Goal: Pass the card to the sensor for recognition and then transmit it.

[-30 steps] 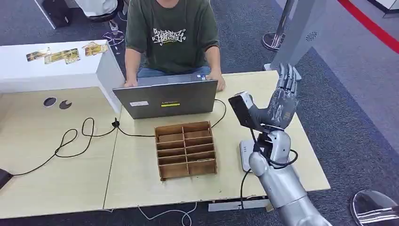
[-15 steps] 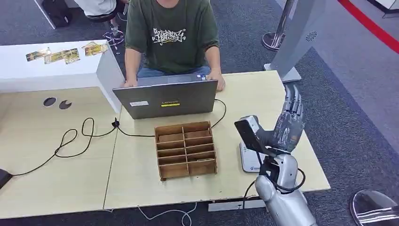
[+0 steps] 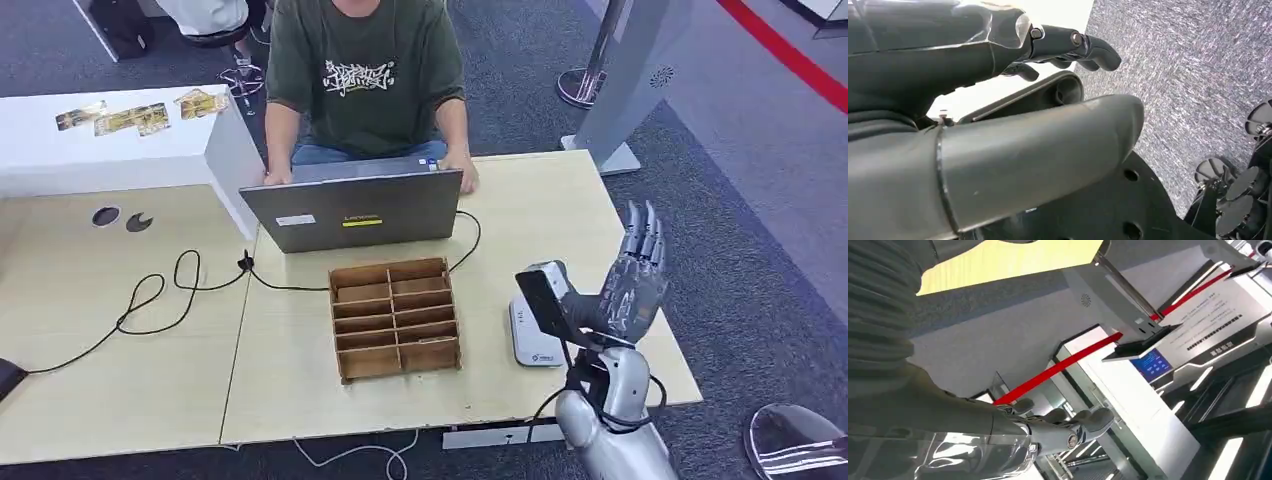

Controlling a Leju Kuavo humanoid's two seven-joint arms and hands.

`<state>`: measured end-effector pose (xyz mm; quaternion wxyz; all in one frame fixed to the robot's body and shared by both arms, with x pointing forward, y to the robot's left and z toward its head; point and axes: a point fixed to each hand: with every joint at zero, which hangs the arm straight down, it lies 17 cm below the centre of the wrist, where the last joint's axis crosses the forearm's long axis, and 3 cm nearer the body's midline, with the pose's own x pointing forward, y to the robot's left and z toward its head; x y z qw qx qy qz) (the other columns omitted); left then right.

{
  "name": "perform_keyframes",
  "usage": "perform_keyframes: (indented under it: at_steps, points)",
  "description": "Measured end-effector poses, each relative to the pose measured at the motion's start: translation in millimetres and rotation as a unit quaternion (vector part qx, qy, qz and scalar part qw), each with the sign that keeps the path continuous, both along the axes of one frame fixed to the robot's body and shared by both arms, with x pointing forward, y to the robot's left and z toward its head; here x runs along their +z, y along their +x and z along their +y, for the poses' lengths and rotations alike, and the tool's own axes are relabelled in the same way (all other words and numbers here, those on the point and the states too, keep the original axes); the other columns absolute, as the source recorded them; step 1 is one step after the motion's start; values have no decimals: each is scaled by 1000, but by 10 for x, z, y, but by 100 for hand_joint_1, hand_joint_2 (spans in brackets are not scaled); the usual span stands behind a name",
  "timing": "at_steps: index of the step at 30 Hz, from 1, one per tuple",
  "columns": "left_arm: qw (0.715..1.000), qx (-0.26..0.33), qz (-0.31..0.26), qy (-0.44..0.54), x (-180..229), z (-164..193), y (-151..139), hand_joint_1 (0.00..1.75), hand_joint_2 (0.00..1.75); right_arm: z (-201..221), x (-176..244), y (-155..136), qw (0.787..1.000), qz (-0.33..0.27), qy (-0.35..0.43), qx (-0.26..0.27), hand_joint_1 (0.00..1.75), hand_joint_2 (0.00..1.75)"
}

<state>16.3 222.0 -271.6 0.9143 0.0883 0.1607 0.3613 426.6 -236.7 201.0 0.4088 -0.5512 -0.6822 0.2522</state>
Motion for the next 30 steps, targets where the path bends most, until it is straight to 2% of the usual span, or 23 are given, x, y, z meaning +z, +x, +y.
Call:
perform_keyframes:
  at_steps: [15, 30]
  points:
    - [1000, 25, 6, -3, 1, -7, -28, 0, 0, -355, -331, -348, 998, 39, 3, -40, 0, 175]
    - [999, 36, 7, -4, 1, -18, -35, 0, 0, -524, -434, -584, 997, 56, 14, -54, 0, 175]
